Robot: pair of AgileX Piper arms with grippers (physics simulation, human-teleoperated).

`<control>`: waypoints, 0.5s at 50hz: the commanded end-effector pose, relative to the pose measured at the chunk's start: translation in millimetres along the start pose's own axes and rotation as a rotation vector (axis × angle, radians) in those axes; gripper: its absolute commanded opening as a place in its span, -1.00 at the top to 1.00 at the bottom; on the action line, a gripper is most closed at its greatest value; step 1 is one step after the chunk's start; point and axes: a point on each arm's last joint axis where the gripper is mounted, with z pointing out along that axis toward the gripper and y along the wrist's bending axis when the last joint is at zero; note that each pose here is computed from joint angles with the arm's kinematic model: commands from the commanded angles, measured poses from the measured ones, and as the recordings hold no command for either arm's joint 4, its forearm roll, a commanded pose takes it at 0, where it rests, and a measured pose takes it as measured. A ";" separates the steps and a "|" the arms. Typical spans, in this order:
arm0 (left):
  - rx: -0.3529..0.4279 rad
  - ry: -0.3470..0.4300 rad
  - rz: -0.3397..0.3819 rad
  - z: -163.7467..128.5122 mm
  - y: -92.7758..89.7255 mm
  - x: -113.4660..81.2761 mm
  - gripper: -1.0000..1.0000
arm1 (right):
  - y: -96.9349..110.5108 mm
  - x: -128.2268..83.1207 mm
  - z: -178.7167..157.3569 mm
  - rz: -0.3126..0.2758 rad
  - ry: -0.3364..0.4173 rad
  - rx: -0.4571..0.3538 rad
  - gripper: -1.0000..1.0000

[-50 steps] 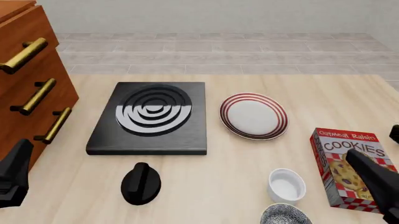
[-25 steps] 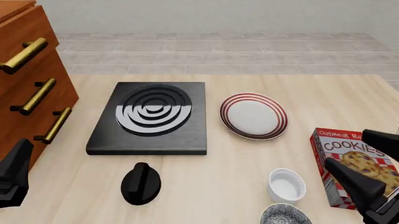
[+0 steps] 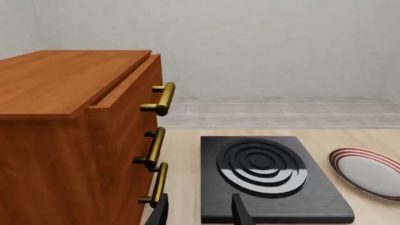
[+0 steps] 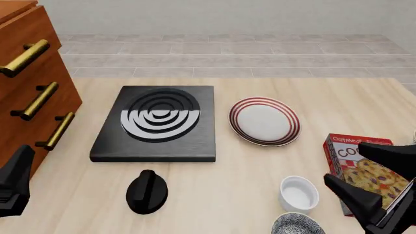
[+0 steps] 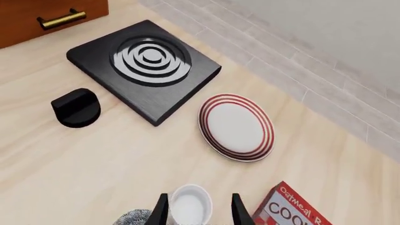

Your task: Pick the akita bowl next to the ramekin and place it on the plate.

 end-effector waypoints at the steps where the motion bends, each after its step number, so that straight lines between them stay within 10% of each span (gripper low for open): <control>1: 0.000 0.000 0.000 0.0 0.0 0.0 -1.00 | 1.1 -4.3 2.0 -0.014 0.026 -0.032 -1.00; 25: 0.000 0.000 0.000 0.0 0.0 0.0 -1.00 | 8.0 0.7 11.2 0.004 0.116 -0.110 -1.00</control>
